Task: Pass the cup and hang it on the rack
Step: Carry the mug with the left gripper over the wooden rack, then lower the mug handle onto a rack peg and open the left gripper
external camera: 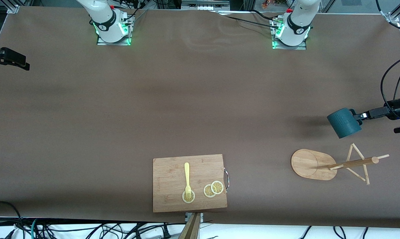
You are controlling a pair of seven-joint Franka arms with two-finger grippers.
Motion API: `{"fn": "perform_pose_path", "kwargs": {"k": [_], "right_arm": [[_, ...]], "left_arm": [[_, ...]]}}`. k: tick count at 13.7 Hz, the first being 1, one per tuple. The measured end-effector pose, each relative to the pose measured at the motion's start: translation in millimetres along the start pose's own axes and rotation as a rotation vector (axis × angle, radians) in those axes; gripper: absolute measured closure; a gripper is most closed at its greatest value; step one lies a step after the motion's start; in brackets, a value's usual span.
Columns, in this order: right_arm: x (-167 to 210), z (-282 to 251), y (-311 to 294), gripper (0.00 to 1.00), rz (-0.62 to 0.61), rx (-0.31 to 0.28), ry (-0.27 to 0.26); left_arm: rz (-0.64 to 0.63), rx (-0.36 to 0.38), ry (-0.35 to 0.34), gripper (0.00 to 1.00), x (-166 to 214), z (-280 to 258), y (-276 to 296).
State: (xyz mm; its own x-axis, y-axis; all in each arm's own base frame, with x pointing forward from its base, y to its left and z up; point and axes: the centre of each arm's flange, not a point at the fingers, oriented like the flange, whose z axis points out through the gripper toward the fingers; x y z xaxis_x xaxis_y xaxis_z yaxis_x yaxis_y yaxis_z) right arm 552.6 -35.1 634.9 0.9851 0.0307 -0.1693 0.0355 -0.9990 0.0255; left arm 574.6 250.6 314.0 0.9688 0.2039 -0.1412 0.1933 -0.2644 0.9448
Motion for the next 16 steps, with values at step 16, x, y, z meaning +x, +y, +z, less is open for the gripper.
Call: {"fn": "perform_pose_path", "kwargs": {"k": [16], "right_arm": [[-0.2, 0.1, 2.1, 0.0, 0.004, 0.001, 0.0]], "left_arm": [[-0.229, -0.032, 0.024, 0.8, 63.5, 12.5, -7.5]]}}
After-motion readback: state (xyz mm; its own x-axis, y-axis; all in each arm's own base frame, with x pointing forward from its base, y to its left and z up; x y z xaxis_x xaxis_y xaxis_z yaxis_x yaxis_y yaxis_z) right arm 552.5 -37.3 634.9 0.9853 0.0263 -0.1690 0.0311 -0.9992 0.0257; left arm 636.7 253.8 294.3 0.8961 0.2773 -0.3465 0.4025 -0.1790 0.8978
